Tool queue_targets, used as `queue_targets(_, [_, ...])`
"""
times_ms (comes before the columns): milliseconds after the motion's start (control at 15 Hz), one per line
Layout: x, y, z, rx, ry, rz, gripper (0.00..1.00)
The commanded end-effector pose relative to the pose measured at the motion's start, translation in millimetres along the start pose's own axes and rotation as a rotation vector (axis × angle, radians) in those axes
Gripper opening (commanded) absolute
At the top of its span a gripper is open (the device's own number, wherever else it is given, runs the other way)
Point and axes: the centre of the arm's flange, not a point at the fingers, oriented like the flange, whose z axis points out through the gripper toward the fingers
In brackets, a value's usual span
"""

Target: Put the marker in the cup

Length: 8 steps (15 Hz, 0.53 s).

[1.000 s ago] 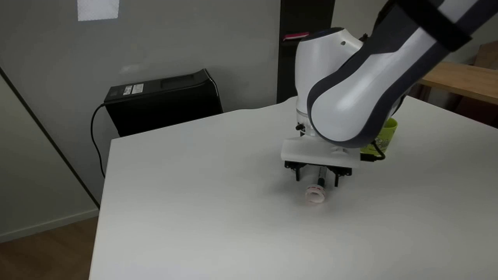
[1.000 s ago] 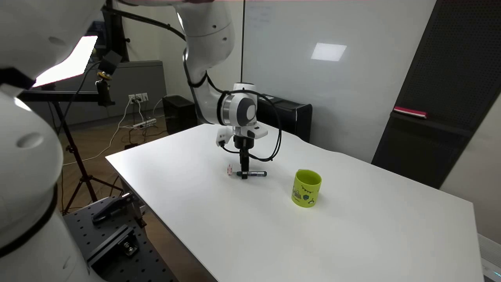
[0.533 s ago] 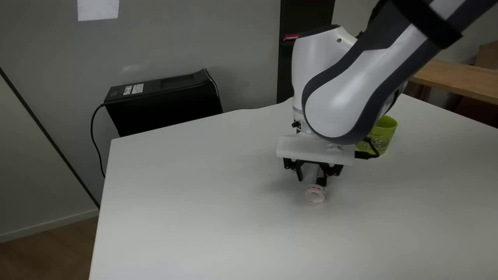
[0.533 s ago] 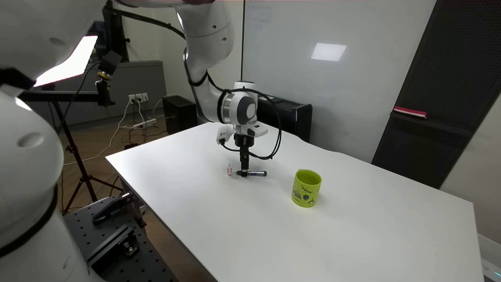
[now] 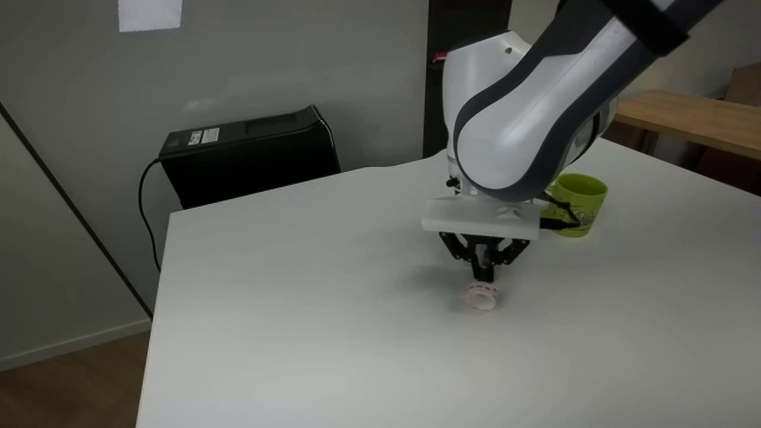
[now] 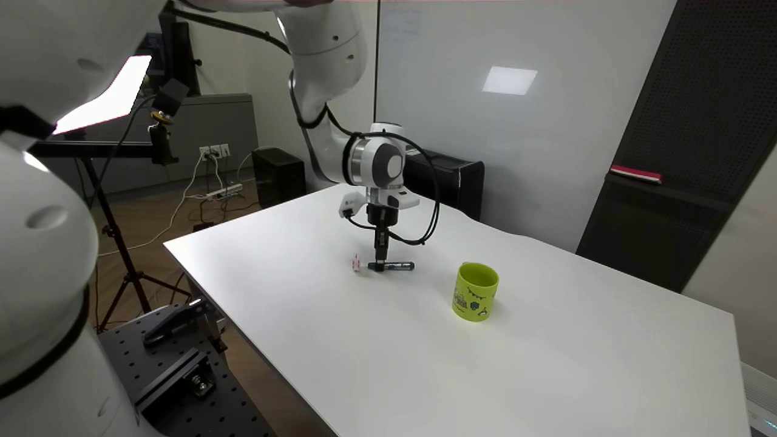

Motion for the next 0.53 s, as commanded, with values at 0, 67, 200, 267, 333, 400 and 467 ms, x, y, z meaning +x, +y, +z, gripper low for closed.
queue_targets(0, [12, -8, -11, -0.022, -0.003, 0.046, 0.05])
queue_targets(67, [13, -7, -14, -0.025, 0.001, 0.050, 0.04])
queue_targets(200, [16, -6, -21, -0.024, 0.007, 0.066, 0.05])
queue_targets(267, [18, -5, -24, -0.023, 0.006, 0.075, 0.05])
queue_targets(333, [19, -4, -27, -0.025, 0.003, 0.081, 0.05])
queue_targets(400, [20, -4, -30, -0.026, -0.002, 0.086, 0.05])
queue_targets(467, [21, -3, -33, -0.027, -0.006, 0.090, 0.05])
